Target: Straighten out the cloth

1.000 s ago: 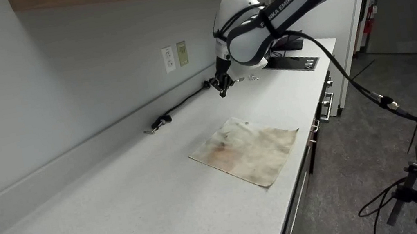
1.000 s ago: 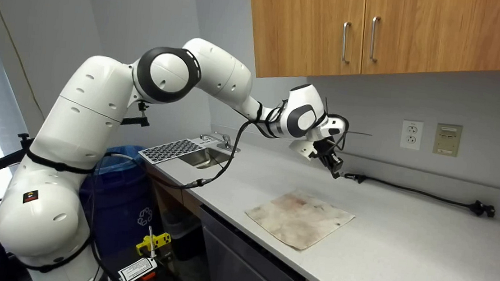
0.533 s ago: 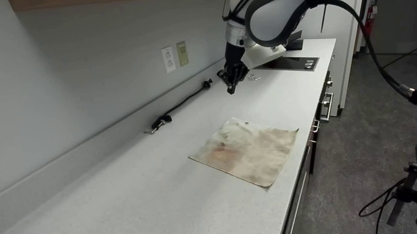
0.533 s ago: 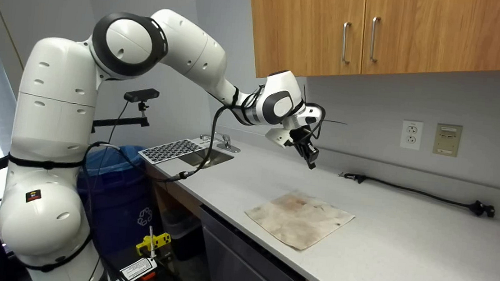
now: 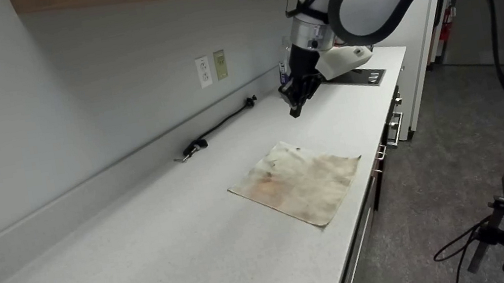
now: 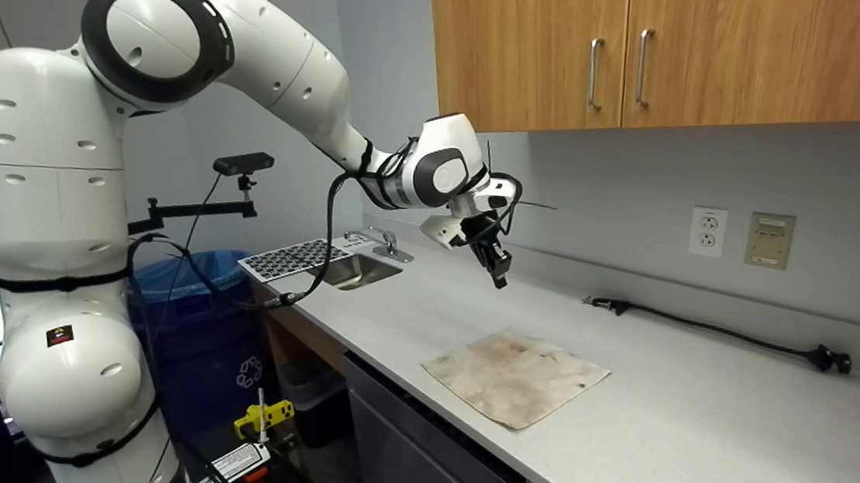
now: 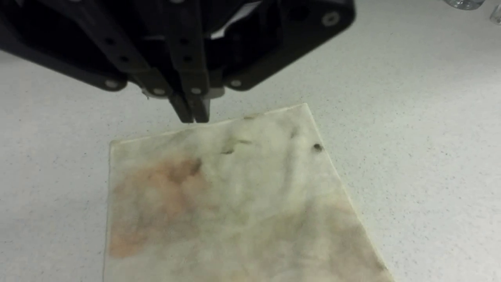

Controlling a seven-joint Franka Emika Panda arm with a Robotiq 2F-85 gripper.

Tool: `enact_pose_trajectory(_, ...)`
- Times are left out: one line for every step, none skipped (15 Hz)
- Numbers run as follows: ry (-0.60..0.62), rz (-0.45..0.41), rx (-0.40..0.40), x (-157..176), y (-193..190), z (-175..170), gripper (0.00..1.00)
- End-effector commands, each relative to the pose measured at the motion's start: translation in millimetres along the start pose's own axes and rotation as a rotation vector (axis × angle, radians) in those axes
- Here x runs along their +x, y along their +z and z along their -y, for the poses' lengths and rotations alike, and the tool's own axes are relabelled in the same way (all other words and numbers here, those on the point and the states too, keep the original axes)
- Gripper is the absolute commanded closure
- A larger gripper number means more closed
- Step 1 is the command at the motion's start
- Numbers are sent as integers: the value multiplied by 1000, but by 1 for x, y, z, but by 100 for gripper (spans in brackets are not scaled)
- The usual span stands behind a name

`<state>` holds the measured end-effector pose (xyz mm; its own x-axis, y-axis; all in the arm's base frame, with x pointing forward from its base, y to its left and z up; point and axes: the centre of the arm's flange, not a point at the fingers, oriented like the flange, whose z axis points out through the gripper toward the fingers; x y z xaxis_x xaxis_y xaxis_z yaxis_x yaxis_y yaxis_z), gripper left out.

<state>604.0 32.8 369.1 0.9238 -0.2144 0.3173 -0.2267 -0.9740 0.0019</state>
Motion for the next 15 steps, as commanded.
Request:
enact_pose_trajectory(2, -19, 3, -32, -23, 6, 62)
enact_pose_trajectory(0, -22, 7, -36, -26, 7, 55)
enact_pose_trajectory(1, -28, 12, -39, -30, 8, 46)
enact_pose_trajectory(-1, -38, 18, -42, -34, 8, 40)
enact_pose_trajectory(-1, -48, 23, -45, -38, 8, 33)
enact_pose_trajectory(-1, -61, 31, -47, -42, 7, 24)
enact_pose_trajectory(-1, -73, 32, -49, -45, 6, 17)
enact_pose_trajectory(0, -85, 33, -51, -48, 5, 9)
enact_pose_trajectory(1, -93, 35, -53, -51, 4, 2)
enact_pose_trajectory(0, -104, 36, -55, -53, 2, 0)
enact_pose_trajectory(6, -108, 37, -57, -54, 0, 0)
enact_pose_trajectory(8, -114, 39, -59, -56, -2, 0)
enact_pose_trajectory(5, -119, 38, -63, -58, -4, 0)
enact_pose_trajectory(4, -125, 39, -65, -59, -5, 0)
enact_pose_trajectory(0, -131, 37, -68, -60, -7, 0)
